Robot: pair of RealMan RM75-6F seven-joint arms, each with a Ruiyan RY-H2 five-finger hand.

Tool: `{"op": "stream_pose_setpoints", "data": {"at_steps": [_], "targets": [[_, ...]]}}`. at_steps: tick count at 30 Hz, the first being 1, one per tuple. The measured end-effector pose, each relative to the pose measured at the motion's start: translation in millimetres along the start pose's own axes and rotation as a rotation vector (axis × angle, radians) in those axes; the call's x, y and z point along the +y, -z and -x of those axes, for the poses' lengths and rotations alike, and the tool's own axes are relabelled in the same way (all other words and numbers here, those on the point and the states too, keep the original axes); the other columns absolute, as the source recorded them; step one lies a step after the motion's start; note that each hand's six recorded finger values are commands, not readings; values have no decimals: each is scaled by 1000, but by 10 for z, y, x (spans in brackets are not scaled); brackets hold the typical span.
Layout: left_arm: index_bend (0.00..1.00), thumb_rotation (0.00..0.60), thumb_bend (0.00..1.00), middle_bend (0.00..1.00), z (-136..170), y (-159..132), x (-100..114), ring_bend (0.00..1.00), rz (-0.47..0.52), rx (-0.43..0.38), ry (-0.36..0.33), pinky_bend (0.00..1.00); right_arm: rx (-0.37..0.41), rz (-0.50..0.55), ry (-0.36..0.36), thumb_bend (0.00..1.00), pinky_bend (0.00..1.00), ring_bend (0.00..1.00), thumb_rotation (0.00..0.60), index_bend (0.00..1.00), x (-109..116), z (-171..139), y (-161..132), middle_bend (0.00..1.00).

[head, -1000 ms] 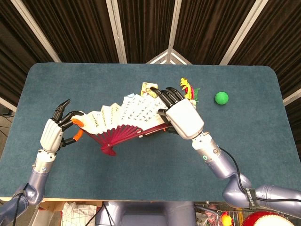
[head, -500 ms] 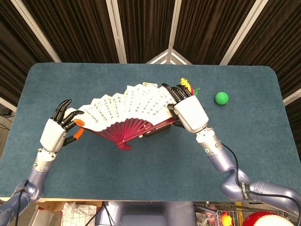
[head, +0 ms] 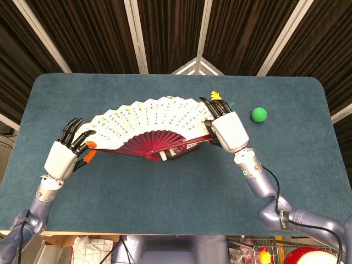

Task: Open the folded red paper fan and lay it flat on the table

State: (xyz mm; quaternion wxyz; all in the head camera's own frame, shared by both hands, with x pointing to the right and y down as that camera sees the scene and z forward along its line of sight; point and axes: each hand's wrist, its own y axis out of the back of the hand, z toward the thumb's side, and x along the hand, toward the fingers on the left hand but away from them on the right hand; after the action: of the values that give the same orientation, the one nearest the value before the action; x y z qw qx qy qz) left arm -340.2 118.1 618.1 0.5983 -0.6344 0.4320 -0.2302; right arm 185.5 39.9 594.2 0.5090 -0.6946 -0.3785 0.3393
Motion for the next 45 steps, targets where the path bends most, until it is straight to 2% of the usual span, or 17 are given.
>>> {"op": "stream_pose_setpoints", "data": {"at_steps": [7,8,10,12,14,15,18,26,32,38,45], "targets": [[581,600,517,278,43,-45,-23,17,-29,-18,8,106,-11,-27,-41,369,210,221,600,811,-141,-56,34,149],[565,600,517,269,45,-48,-25,17,-33,-19,8,105,-8,-36,-47,369,198,205,600,770,-159,-61,30,148],[543,600,518,257,50,-58,-39,16,-35,-22,14,102,0,-57,-64,363,162,168,600,626,-204,-71,17,147],[535,600,518,253,55,-66,-53,16,-36,-24,21,102,4,-68,-88,285,122,126,600,418,-257,-80,1,132],[535,600,517,252,53,-77,-58,16,-39,-26,20,102,1,-73,-109,179,98,100,600,293,-294,-87,-15,112],[536,600,517,252,51,-83,-60,16,-38,-27,19,102,-3,-73,-122,132,87,91,600,244,-313,-91,-30,104],[536,600,517,253,43,-97,-68,16,-46,-29,18,102,-5,-86,-150,84,74,78,600,176,-338,-96,-78,94],[536,600,517,255,31,-146,-103,16,-89,-42,21,102,5,-176,-199,77,67,70,600,147,-304,-81,-191,89],[546,600,518,261,26,-171,-110,16,-137,-55,18,102,25,-319,-244,77,67,71,600,147,-223,-63,-141,89],[556,600,519,265,17,-208,-133,16,-172,-75,21,102,26,-513,-314,76,67,70,600,147,-96,-92,105,89],[565,600,519,265,8,-253,-146,16,-190,-92,18,102,-37,-682,-388,77,67,70,600,147,104,-169,531,89]]}}
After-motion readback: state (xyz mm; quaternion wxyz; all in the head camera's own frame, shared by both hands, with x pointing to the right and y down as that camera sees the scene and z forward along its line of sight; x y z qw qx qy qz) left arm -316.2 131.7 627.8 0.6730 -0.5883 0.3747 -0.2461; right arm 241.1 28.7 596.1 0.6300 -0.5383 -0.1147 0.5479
